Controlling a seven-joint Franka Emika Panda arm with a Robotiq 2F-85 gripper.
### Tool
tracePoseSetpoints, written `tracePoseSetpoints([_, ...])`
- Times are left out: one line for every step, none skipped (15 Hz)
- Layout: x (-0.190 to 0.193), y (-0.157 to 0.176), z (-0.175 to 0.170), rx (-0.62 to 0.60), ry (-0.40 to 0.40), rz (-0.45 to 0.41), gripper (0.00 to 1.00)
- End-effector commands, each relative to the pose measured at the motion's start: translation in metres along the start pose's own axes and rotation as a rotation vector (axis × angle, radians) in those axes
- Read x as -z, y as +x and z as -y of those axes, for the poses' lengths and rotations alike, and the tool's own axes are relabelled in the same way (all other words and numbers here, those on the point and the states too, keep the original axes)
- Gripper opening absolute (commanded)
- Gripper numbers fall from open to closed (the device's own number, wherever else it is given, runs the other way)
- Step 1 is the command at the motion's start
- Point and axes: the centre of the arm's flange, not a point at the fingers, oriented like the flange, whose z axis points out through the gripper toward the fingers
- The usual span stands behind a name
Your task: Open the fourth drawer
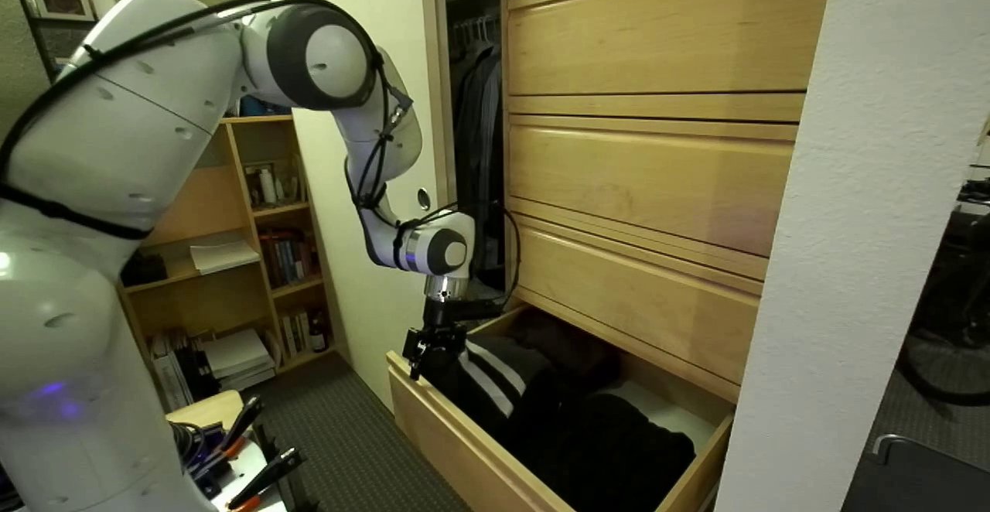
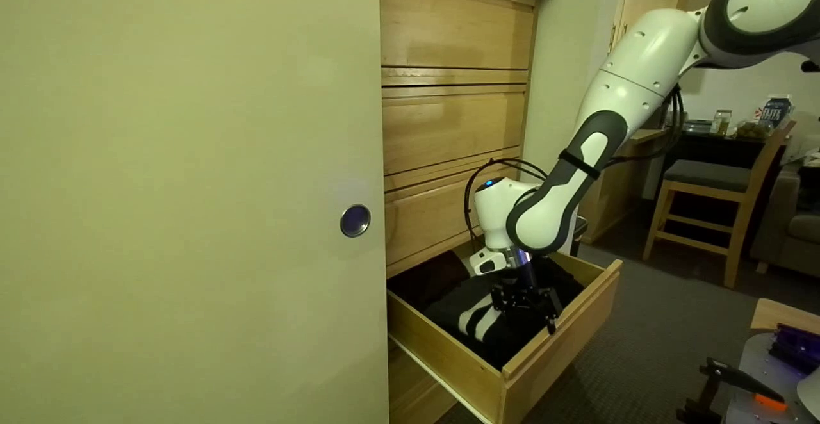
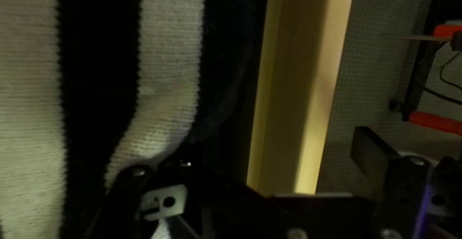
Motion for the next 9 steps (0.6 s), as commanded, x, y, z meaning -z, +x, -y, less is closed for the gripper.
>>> tracePoseSetpoints([0.042,-0.011,0.011,-0.027,-0.065,0.038,1.0])
tracePoseSetpoints([0.051,-0.012,0.013,-0.033,-0.079,0.042,1.0])
tracePoseSetpoints([0.061,-0.012,0.014,-0.037,-0.093,0.045,1.0])
tracePoseSetpoints([0.071,-0.012,0.015,-0.044,-0.11,0.049,1.0])
tracePoseSetpoints([0.08,-0.012,0.017,-0.053,-0.123,0.052,1.0])
tracePoseSetpoints([0.089,-0.011,0.019,-0.063,-0.136,0.057,1.0])
tracePoseSetpoints([0.097,-0.01,0.021,-0.07,-0.148,0.062,1.0])
tracePoseSetpoints([0.105,-0.007,0.024,-0.078,-0.161,0.067,1.0])
tracePoseSetpoints([0.111,-0.005,0.027,-0.086,-0.171,0.071,1.0])
